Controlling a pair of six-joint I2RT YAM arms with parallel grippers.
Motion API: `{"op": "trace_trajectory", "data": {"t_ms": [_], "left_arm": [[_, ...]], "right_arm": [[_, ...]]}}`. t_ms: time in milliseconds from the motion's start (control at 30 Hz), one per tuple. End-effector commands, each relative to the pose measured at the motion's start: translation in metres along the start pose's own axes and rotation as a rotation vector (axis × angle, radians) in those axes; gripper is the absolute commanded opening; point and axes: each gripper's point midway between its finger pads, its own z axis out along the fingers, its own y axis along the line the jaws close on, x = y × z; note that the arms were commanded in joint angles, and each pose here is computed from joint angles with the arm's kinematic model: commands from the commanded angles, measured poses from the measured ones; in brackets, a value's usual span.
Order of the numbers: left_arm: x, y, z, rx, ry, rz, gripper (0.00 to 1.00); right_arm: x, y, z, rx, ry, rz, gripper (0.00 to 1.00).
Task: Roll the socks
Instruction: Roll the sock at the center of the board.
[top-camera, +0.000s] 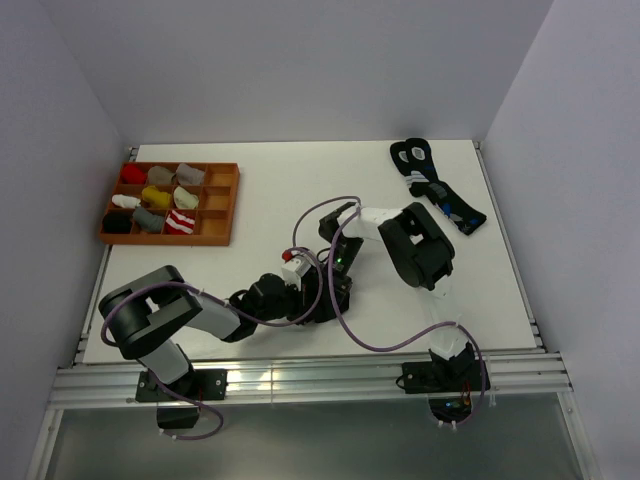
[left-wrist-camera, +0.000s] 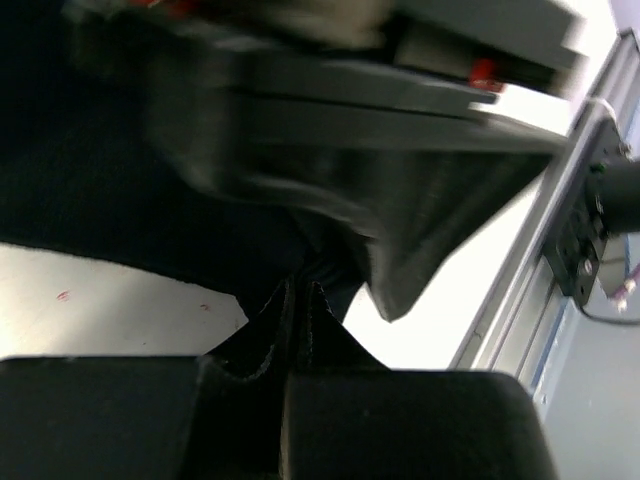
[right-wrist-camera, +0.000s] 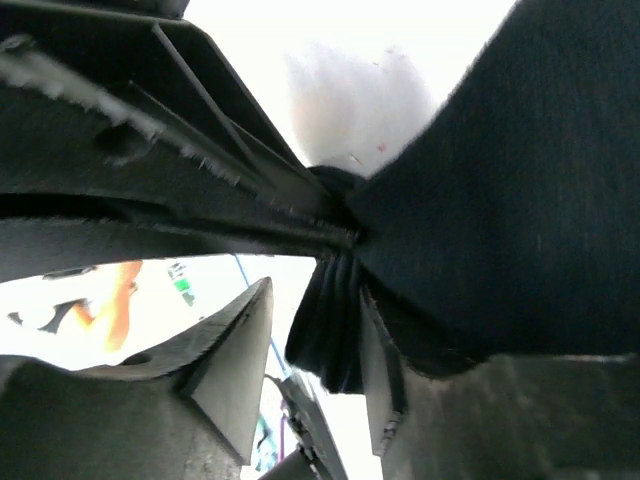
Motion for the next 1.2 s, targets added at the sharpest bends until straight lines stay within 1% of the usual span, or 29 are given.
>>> {"op": "trace_trajectory", "data": {"t_ms": [0,33,67,133,233,367,567,733,867,967,1000,1100,1167], "left_arm": [[0.020,0.037,-0.007,-0.218,0.078,-0.074,0.00],[0.024,0.043,-0.009,-0.271,0.110,-0.098,0.00],[0.024,0.045,-0.009,-0.286,0.114,-0.104,0.00],[0.024,0.046,-0.012,-0.315,0.123,-0.137,0.01],[0.018,0.042,-0.016,-0.326,0.109,-0.162,0.00],[0.017,0.040,-0.023,-0.349,0.129,-0.183,0.00],[0.008,0.031,-0.025,-0.356,0.145,-0.187,0.00],[-0.001,0.020,-0.024,-0.330,0.155,-0.172,0.00],[-0.010,0.010,-0.019,-0.299,0.166,-0.152,0.00],[-0.015,0.002,-0.013,-0.278,0.180,-0.145,0.00],[-0.022,-0.002,-0.010,-0.269,0.169,-0.142,0.00],[-0.030,-0.008,-0.009,-0.269,0.170,-0.134,0.00],[-0.032,-0.009,-0.009,-0.271,0.182,-0.133,0.00]], "right_arm": [[-0.017,-0.009,-0.018,0.162,-0.081,-0.039,0.47],[-0.020,-0.012,-0.020,0.185,-0.094,-0.049,0.49],[-0.018,-0.016,-0.021,0.214,-0.092,-0.027,0.50],[-0.023,-0.018,-0.027,0.249,-0.118,-0.036,0.52],[-0.023,-0.024,-0.035,0.297,-0.149,-0.019,0.54],[-0.021,-0.030,-0.044,0.343,-0.180,-0.004,0.54],[-0.023,-0.028,-0.065,0.378,-0.249,-0.038,0.54],[-0.020,-0.026,-0.075,0.430,-0.291,-0.077,0.54],[-0.014,-0.021,-0.077,0.436,-0.309,-0.098,0.54],[-0.015,-0.012,-0.087,0.470,-0.356,-0.149,0.54],[-0.015,-0.011,-0.088,0.477,-0.367,-0.160,0.54],[-0.015,-0.008,-0.099,0.504,-0.414,-0.186,0.49],[-0.017,-0.007,-0.110,0.523,-0.457,-0.198,0.49]]}}
